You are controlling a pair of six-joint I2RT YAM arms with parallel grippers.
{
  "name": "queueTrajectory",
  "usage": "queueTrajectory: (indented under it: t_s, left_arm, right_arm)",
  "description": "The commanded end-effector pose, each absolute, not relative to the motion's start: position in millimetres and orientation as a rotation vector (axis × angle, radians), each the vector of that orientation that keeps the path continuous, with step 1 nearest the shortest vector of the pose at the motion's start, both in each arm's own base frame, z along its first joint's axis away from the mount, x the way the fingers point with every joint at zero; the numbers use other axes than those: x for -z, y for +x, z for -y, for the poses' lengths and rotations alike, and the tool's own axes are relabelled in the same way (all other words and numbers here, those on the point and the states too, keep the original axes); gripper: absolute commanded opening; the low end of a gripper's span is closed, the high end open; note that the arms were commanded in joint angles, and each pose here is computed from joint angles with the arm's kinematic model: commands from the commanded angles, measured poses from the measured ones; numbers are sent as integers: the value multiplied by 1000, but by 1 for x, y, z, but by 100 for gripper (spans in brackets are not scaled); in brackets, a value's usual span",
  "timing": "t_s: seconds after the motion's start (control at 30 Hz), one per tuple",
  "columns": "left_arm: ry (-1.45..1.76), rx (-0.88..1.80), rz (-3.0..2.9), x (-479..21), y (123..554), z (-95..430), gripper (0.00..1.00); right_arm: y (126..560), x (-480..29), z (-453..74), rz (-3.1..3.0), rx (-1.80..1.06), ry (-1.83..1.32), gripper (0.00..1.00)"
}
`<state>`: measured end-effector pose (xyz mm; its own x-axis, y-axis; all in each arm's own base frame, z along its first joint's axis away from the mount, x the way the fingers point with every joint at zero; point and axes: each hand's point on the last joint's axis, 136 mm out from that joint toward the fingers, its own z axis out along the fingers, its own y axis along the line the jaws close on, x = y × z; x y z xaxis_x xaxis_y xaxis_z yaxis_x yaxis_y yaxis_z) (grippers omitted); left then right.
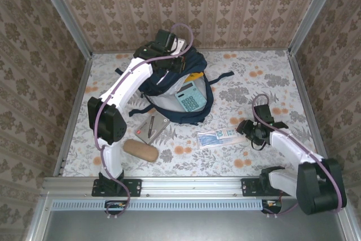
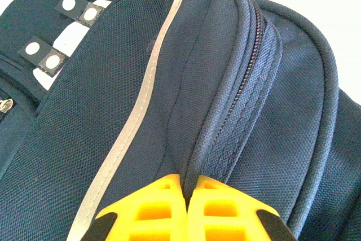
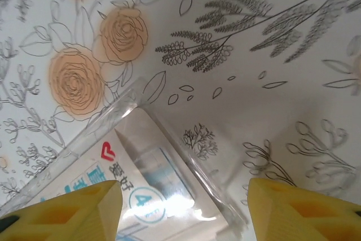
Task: Pack the student bag
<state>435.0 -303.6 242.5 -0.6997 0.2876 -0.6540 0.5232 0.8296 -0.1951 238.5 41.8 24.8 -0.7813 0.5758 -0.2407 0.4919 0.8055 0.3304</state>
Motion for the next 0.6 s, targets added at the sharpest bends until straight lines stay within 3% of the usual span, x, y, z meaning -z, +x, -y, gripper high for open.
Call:
queueTrajectory:
  t_s: [0.0,0.17,0.47,0.57]
  left_arm:
    - [549,560,-2274,-286,434,309,0]
    - [549,555,-2275,-286,434,308,0]
    - [548,556,-2273,-285,436,309,0]
    - [547,559,-2273,-285,436,309,0]
  right_arm:
    - [257,-26,-57,-2696,-478,739,59]
    - [261,-20,-60,-2756,-490,724,53]
    - [249,-37,-65,-2751,-542,655,2]
    - [245,-62,-66,-2689,-568,630,0]
